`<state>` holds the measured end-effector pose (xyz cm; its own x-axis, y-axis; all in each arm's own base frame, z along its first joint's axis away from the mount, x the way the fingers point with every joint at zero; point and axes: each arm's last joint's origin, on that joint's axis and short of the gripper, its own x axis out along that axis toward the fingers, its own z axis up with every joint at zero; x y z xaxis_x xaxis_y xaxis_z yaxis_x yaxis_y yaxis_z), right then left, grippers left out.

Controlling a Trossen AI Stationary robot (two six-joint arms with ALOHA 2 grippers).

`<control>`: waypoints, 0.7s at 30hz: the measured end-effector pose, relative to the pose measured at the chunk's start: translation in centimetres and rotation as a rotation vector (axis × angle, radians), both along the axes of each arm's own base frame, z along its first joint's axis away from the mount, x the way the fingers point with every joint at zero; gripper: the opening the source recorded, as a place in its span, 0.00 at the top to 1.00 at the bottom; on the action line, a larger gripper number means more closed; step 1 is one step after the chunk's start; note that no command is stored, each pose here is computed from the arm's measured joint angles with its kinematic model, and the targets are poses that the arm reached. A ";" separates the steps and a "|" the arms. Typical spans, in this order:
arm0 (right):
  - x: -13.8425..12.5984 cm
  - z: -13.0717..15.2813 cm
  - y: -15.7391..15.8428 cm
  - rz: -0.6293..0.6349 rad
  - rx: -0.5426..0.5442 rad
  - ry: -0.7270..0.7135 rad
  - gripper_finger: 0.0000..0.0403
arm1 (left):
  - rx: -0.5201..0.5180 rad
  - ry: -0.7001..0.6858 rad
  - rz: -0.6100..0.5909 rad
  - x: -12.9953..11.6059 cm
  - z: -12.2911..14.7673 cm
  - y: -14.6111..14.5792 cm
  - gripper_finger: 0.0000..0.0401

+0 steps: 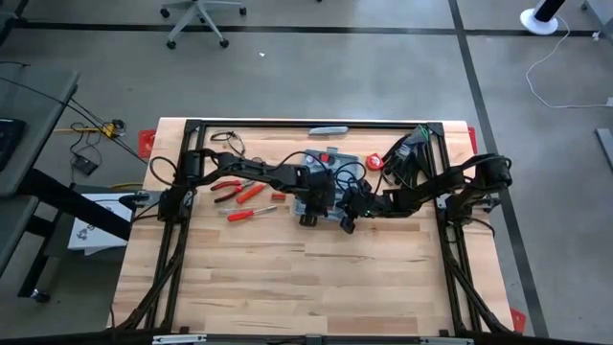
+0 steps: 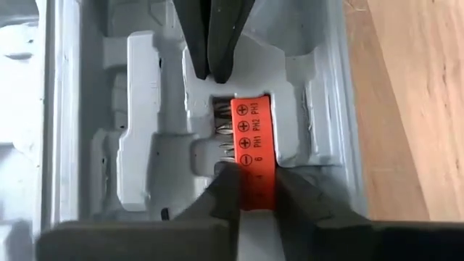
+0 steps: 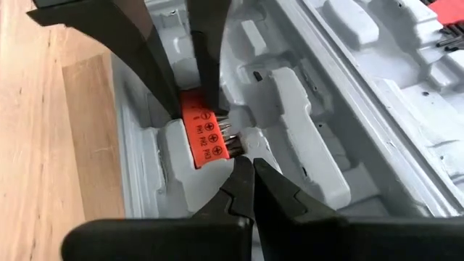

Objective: Prefit tool cases

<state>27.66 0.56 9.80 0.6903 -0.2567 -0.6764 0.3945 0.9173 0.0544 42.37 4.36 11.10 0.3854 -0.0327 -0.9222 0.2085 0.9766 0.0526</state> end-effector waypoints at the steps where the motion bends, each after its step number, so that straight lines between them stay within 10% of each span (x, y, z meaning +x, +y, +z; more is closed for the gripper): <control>1: 0.0 0.2 0.1 -0.001 -0.005 -0.007 1.00 | 0.000 0.000 0.002 0.0 0.0 0.0 0.91; 21: -2.0 2.9 2.8 -0.029 -0.083 0.015 1.00 | 0.118 -0.102 0.020 -0.2 3.5 -0.5 0.92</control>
<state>25.68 3.37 12.73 0.6721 -0.3319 -0.6619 0.4209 0.9067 -0.0273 42.20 3.87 14.58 0.4767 0.0818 -0.8752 0.1770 0.9663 0.1868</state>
